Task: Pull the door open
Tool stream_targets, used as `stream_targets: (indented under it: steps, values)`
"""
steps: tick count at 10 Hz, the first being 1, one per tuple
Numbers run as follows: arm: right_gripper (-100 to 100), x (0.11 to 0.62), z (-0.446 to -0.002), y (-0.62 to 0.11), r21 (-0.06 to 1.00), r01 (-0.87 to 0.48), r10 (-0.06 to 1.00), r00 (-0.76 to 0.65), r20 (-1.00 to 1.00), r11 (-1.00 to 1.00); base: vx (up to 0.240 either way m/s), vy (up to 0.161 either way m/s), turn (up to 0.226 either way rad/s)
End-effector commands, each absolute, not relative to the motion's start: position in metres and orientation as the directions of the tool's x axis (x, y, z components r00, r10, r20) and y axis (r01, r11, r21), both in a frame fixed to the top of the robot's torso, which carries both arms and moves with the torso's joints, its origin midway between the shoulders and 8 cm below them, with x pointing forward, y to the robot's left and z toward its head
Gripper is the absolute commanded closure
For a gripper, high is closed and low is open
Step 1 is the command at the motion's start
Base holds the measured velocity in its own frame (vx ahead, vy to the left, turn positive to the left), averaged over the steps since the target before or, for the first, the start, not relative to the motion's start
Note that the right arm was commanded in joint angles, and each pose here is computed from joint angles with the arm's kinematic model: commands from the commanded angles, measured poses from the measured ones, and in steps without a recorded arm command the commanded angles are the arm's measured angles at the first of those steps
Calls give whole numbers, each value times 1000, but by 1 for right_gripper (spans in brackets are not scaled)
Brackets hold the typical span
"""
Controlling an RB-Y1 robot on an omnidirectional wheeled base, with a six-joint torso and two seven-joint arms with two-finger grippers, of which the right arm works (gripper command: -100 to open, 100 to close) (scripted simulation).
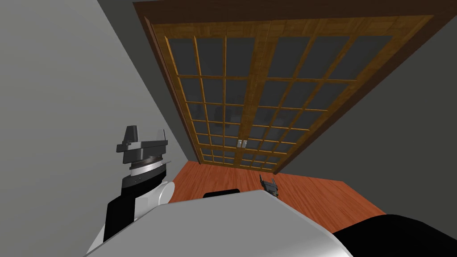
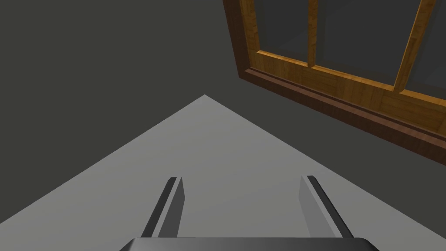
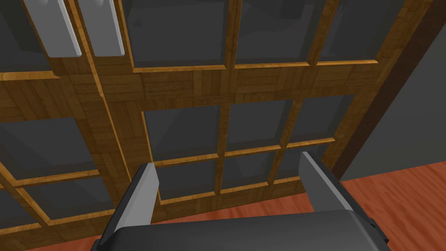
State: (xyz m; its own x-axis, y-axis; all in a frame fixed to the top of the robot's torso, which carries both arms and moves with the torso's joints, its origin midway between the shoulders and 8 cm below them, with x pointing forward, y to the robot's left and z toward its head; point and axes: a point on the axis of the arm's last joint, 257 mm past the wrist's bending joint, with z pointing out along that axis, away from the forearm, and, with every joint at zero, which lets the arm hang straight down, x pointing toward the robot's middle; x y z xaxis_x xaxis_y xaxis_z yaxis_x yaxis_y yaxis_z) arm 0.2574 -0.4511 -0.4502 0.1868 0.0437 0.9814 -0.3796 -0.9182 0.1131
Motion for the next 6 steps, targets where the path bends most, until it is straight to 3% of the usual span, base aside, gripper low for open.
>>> stream_targets:
  steps: [1,3,6]
  values:
    - [-100,240,-458,-468,136,-415,45,223,974,-900,-179,-28,21]
    - [-100,217,-468,-489,165,-461,42,266,963,-872,-179,-45,47]
    - [-100,204,-473,-503,183,-495,37,290,956,-850,-70,-17,40]
